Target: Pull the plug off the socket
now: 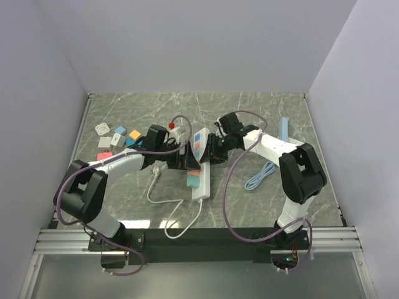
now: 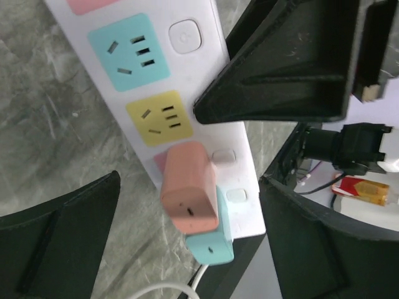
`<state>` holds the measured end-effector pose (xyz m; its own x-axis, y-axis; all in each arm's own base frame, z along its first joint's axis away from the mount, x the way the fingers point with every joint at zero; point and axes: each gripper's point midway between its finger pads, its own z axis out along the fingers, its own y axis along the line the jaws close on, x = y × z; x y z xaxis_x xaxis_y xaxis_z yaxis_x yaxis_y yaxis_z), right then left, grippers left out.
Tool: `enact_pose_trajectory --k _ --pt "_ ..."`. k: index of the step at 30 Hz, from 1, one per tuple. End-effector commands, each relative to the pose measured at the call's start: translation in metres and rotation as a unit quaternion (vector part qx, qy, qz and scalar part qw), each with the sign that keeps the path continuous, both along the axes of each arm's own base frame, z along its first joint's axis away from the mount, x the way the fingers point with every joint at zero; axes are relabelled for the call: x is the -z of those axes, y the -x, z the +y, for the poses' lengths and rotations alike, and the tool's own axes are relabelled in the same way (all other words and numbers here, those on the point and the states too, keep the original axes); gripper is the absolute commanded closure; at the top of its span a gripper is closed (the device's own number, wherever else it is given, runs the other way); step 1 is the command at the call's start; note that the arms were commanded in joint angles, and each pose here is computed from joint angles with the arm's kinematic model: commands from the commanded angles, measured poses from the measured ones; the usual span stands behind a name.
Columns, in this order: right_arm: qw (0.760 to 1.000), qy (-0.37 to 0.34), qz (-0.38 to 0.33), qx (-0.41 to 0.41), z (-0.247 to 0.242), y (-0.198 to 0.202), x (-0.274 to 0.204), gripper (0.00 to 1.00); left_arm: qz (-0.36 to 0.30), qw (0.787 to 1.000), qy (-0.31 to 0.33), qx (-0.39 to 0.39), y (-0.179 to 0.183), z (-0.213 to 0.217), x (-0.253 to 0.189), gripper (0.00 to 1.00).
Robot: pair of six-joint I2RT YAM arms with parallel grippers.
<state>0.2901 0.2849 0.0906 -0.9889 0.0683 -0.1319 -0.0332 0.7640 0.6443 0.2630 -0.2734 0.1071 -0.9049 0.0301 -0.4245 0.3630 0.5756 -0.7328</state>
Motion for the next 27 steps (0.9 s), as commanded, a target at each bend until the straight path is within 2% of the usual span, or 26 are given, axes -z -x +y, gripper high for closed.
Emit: enact_pose_trajectory --k 1,3,4,7,12,13,16,18,21,27 --pt "0.998 -0.05 -0.042 -0.008 0.019 -0.016 -0.038 1.0 -0.033 0.999 -0.015 0.0 -0.013 -0.013 -0.005 0.04" --pt "0.998 -0.051 -0.043 -0.007 0.02 -0.018 -0.039 1.0 -0.025 1.0 -0.013 0.005 -0.01 -0.018 0.0 0.13" --pt "0.998 -0.051 -0.042 -0.006 0.021 -0.018 -0.039 1.0 -0.022 1.0 -0.004 0.006 -0.01 -0.021 -0.002 0.27" --pt "0.998 -0.052 -0.042 -0.005 0.022 -0.019 -0.04 1.0 -0.01 1.0 -0.001 0.019 -0.004 -0.028 0.001 0.5" --pt "0.998 -0.053 -0.044 -0.001 0.023 -0.021 -0.041 1.0 -0.001 1.0 -0.014 0.017 -0.001 -0.027 0.007 0.59" --pt "0.998 -0.05 -0.042 -0.001 0.022 -0.021 -0.04 1.0 0.001 1.0 -0.018 0.013 -0.001 -0.026 0.008 0.72" --pt "0.999 -0.024 -0.042 0.007 0.016 -0.021 -0.033 1.0 -0.001 0.999 -0.044 -0.021 -0.012 -0.02 0.003 0.99" --pt "0.999 0.009 -0.047 0.023 0.008 -0.027 -0.025 1.0 0.001 0.997 -0.058 -0.048 -0.017 -0.014 -0.004 0.99" --pt "0.997 0.047 -0.046 0.034 -0.004 -0.028 -0.01 1.0 -0.032 0.997 -0.029 -0.06 -0.023 -0.017 -0.037 0.99" --pt "0.998 0.045 -0.028 0.034 -0.006 -0.02 0.008 1.0 -0.063 0.995 0.04 -0.063 -0.035 -0.003 -0.069 0.99"
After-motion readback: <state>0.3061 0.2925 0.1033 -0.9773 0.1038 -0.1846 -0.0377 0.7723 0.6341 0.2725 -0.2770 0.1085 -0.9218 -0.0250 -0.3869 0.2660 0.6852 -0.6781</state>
